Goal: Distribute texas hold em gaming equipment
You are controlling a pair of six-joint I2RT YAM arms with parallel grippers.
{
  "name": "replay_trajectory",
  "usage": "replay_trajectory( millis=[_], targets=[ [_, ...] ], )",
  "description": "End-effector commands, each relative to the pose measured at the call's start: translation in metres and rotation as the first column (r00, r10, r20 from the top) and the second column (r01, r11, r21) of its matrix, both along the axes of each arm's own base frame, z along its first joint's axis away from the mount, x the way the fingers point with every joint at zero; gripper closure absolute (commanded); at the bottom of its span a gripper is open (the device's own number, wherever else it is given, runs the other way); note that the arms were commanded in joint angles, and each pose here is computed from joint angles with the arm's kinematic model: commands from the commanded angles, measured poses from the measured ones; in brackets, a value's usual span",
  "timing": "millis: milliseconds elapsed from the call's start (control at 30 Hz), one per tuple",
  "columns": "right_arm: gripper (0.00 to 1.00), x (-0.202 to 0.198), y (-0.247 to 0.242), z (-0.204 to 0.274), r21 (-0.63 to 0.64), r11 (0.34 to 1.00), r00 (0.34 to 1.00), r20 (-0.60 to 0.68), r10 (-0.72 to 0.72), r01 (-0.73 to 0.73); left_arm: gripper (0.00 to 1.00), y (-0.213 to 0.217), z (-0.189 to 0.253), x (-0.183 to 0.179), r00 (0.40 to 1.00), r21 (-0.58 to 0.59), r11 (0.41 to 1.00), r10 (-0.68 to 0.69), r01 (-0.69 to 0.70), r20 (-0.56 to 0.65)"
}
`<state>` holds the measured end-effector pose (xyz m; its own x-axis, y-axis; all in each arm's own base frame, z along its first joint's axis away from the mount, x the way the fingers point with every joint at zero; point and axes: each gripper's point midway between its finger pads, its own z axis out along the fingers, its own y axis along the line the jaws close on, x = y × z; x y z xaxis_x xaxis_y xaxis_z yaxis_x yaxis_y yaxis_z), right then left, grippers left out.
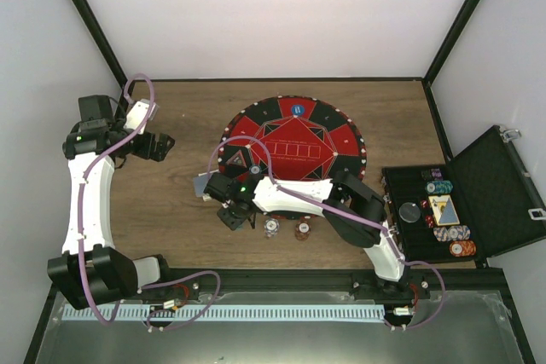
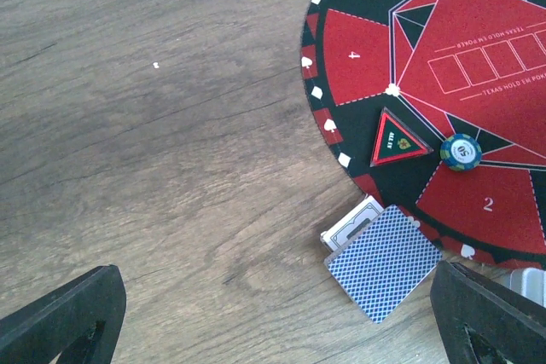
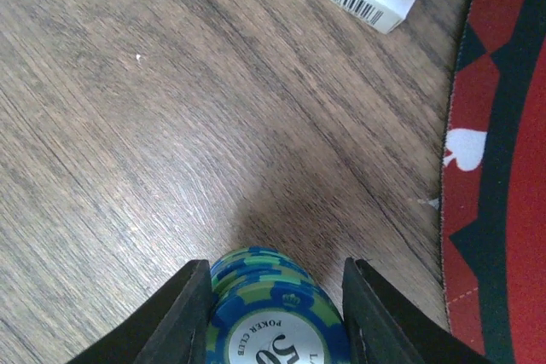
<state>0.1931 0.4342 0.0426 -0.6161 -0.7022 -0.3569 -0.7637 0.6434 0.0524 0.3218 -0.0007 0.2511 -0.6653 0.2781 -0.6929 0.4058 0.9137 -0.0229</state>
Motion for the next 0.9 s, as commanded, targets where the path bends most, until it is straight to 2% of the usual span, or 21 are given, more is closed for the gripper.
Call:
replay_trajectory(
  millis=[0,133,300,667,867],
  targets=[
    [0.62,0.000,0.002,0.009,0.013,1.000,1.000,0.013,-0.004,0.004,0.00,0.002,0.014,-0.001,0.999,0.017,1.000,0.002,-0.003,0.042],
    [0.73,0.001,0.002,0.016,0.017,1.000,1.000,0.016,-0.009,0.009,0.00,0.003,0.014,-0.001,0.999,0.018,1.000,0.004,-0.005,0.043],
    [0.82,0.002,0.003,0.027,0.028,0.999,1.000,0.023,-0.015,0.014,0.00,0.003,0.015,-0.002,0.999,0.023,1.000,0.001,-0.002,0.046],
    [0.90,0.002,0.006,0.032,0.040,0.999,1.000,0.014,-0.007,0.007,0.00,0.002,0.015,-0.005,0.999,0.030,1.000,-0.005,0.003,0.048],
    [0.94,0.018,0.001,0.047,0.051,0.998,0.999,0.006,-0.045,0.045,0.00,0.003,0.015,-0.005,0.999,0.034,0.999,-0.005,0.004,0.051]
  ],
)
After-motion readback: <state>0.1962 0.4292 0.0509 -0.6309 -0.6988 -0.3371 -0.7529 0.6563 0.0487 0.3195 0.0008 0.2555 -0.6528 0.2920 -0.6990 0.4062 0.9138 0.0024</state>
